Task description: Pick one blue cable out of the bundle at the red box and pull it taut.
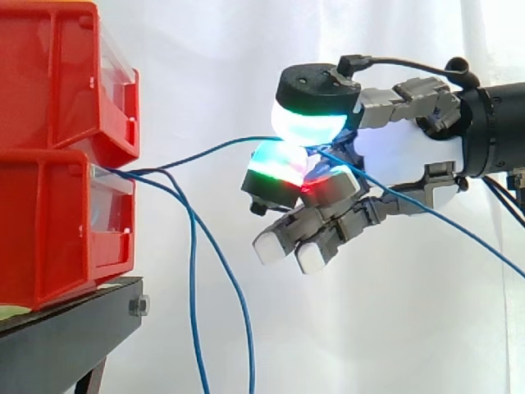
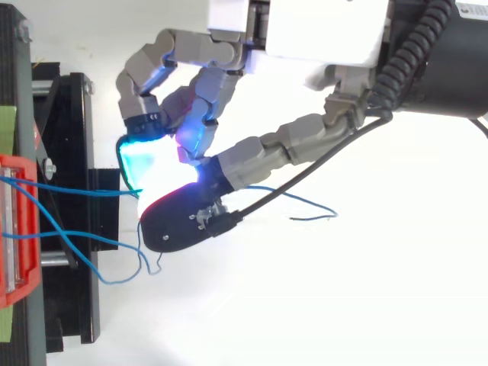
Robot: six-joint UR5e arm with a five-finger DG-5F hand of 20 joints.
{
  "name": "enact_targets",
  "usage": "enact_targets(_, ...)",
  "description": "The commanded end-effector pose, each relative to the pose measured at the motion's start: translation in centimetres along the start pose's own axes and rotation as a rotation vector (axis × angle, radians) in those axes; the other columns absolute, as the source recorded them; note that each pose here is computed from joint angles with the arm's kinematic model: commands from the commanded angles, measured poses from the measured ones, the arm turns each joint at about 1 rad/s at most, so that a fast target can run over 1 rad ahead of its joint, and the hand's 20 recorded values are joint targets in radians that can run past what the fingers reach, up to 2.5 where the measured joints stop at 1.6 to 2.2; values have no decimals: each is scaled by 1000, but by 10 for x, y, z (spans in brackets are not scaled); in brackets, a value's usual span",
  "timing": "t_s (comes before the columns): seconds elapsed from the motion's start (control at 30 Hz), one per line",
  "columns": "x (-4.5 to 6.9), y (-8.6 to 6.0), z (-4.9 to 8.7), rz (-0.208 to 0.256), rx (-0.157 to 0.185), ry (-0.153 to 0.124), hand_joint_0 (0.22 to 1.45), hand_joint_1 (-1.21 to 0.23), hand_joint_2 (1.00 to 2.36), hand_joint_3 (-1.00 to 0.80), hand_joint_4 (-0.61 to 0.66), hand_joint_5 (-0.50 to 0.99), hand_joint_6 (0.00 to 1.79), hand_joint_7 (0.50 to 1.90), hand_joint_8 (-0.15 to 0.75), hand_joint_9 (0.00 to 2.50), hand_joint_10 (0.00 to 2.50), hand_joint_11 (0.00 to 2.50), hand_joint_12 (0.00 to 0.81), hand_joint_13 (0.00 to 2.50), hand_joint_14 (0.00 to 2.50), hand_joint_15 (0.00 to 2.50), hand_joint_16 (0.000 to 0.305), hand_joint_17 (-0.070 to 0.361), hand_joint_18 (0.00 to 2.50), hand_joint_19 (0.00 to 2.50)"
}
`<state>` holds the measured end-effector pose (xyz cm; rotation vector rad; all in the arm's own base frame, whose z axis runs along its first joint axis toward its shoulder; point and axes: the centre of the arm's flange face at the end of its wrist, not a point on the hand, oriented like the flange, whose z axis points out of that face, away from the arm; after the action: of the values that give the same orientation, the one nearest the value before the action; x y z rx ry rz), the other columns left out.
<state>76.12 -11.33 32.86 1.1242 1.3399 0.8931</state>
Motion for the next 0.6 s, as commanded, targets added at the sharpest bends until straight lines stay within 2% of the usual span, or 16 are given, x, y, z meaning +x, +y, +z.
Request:
enact_targets(0.0,0,1,0,0,-1,0,609,-837,1005,-14,79,-92,892,1230,418,1244,12,1165,417,751,12,358,63,141,795,428)
enact_targets(0.13,1,-1,-1,-2,12,3,610,-847,1016,15,48,-87,888,1263,418,1260,12,1148,423,761,12,361,64,144,808,413)
enact_targets(0.3,1,-2,-2,-3,22,6,573,-839,1143,0,21,-80,883,1274,414,1264,12,1108,429,769,12,356,66,147,819,403)
enact_targets(0.4,1,-2,-2,-4,23,6,540,-831,1272,-17,19,-74,879,1288,419,1262,12,1064,437,771,11,352,67,151,818,398)
enact_targets(0.57,2,-2,-3,-4,25,7,522,-822,1350,-42,22,-70,874,1302,417,1231,14,909,450,750,10,319,68,153,803,381)
